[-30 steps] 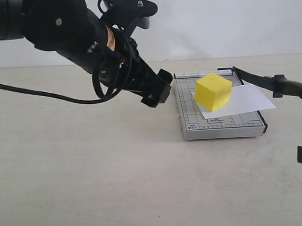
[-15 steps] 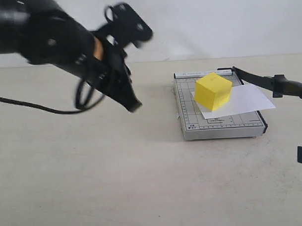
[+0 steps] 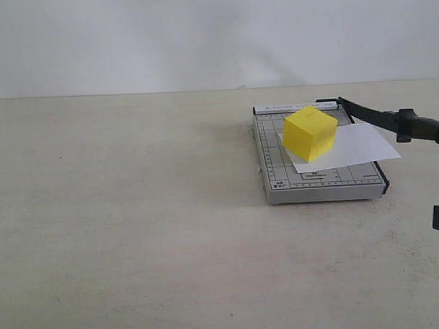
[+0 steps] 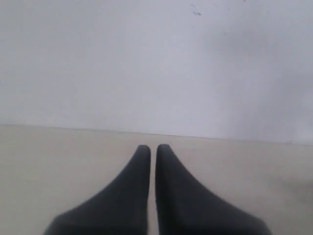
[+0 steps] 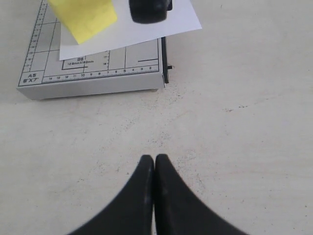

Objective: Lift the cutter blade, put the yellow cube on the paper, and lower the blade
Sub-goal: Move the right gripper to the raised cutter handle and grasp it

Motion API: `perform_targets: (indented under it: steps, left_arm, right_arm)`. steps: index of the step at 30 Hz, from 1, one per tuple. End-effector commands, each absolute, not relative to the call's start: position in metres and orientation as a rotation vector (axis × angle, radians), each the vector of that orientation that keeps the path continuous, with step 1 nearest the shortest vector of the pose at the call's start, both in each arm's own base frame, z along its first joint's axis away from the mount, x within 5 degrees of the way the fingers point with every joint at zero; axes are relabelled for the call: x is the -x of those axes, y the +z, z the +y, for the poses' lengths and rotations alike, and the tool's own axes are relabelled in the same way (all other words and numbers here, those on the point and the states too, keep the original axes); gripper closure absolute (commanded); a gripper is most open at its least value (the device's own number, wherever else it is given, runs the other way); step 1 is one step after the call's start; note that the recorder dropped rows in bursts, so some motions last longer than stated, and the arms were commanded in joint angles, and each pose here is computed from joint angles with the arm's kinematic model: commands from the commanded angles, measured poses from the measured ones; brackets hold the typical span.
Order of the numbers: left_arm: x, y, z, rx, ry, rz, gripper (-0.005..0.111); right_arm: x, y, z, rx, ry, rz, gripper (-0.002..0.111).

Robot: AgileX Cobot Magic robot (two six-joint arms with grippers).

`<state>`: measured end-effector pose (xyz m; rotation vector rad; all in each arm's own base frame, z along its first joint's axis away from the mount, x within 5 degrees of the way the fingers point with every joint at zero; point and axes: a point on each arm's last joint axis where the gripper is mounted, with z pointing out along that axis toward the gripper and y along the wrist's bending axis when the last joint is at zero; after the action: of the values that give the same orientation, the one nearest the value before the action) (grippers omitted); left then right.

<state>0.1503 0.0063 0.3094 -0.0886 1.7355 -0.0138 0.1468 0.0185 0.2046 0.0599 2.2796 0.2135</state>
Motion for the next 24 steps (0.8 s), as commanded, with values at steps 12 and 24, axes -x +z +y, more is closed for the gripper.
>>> perform_targets:
  steps: [12, 24]
  left_arm:
    - [-0.106, 0.192, 0.016, 0.161, 0.096, 1.978, 0.102]
    - [-0.072, 0.224, 0.010, 0.165, 0.068, 1.648, 0.102]
  right_arm:
    - [-0.182, 0.294, 0.018, 0.127, 0.081, 1.942, 0.108]
    - [-0.247, 0.322, 0.026, 0.187, 0.078, 2.010, 0.052]
